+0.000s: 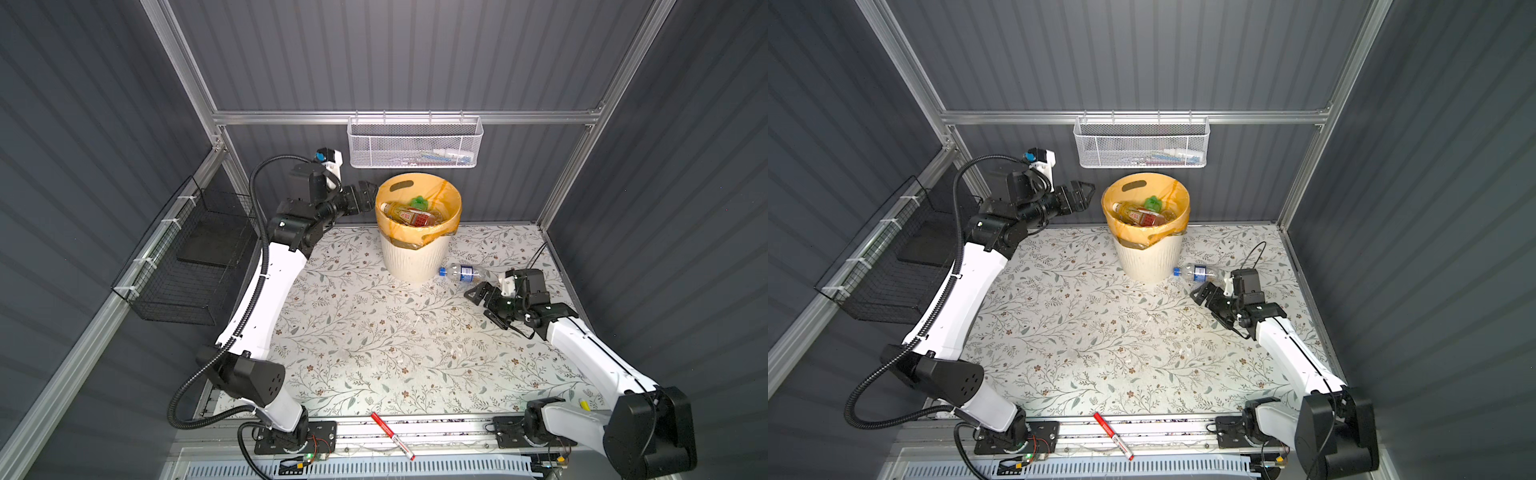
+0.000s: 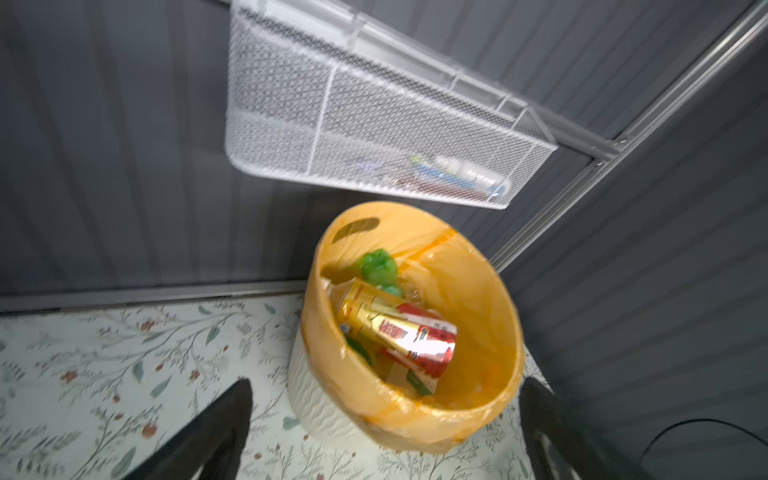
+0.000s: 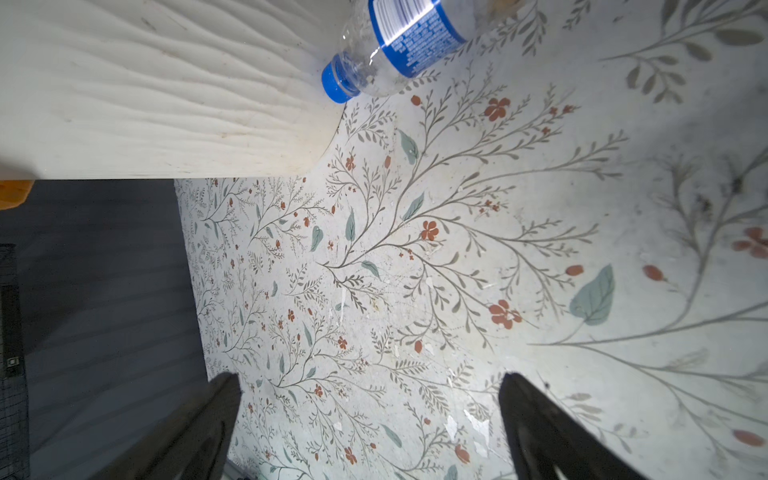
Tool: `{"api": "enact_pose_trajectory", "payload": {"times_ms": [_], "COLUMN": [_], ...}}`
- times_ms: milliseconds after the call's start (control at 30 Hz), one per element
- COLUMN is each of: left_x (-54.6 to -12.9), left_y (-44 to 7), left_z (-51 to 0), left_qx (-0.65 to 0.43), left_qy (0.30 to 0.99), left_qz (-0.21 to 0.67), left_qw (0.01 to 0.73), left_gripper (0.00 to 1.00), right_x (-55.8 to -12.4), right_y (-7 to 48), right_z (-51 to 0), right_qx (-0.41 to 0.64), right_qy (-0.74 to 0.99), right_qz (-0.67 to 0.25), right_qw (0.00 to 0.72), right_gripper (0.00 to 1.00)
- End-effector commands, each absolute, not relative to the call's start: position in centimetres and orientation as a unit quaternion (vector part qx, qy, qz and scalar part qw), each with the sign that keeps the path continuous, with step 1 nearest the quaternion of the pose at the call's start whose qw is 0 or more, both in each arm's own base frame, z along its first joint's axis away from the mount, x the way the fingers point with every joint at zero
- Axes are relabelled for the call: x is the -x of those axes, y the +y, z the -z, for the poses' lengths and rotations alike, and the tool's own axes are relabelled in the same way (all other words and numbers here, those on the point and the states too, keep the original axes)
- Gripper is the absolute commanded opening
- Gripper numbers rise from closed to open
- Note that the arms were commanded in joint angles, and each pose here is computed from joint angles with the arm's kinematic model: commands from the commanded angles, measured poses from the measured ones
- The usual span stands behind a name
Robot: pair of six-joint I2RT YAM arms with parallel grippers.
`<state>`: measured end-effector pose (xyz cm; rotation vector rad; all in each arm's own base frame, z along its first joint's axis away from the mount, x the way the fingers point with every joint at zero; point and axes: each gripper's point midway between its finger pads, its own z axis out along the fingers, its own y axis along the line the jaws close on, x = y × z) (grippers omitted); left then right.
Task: Throw the plastic bottles in the bin
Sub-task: 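Withdraw left arm while right gripper reaches the clear blue-label bottle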
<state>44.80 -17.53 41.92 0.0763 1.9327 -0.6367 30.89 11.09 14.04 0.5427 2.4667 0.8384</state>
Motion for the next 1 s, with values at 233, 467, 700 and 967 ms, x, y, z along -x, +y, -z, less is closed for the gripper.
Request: {"api": "enact_pose_trajectory", "payload": {"times_ms": [233, 467, 700, 967], "left_x": [-40.7, -37.4, -35.9, -36.1], "left_y": [-9.7, -7.9, -7.5, -7.8], "left_z": [-28.5, -23.6, -20.2, -18.7], "left_qx": [0.044, 0.050, 0.063, 0.063], "left_qy": [0.866, 0.890, 0.903, 0.908], "left_qz": [0.203, 0.167, 0.165, 0.171], "left_qw": [0.455, 0.420, 0.392, 0.378], "left_gripper": [1.00, 1.00, 1.00, 1.00], "right_x": [-36.9, -43.0, -47.9, -48.2], "right_y": [6.6, 6.1, 7.0, 11.1], "right_z": [-17.4, -16.1, -12.1, -9.7], "right_qx": [-0.097, -0.004, 0.031, 0.075], "right_qy": [0.954, 0.975, 0.980, 0.963], "right_qz": [-0.117, -0.066, -0.085, -0.195], "right_qw": [0.258, 0.211, 0.178, 0.171], "right_gripper": [0.99, 0.99, 0.99, 0.99]}}
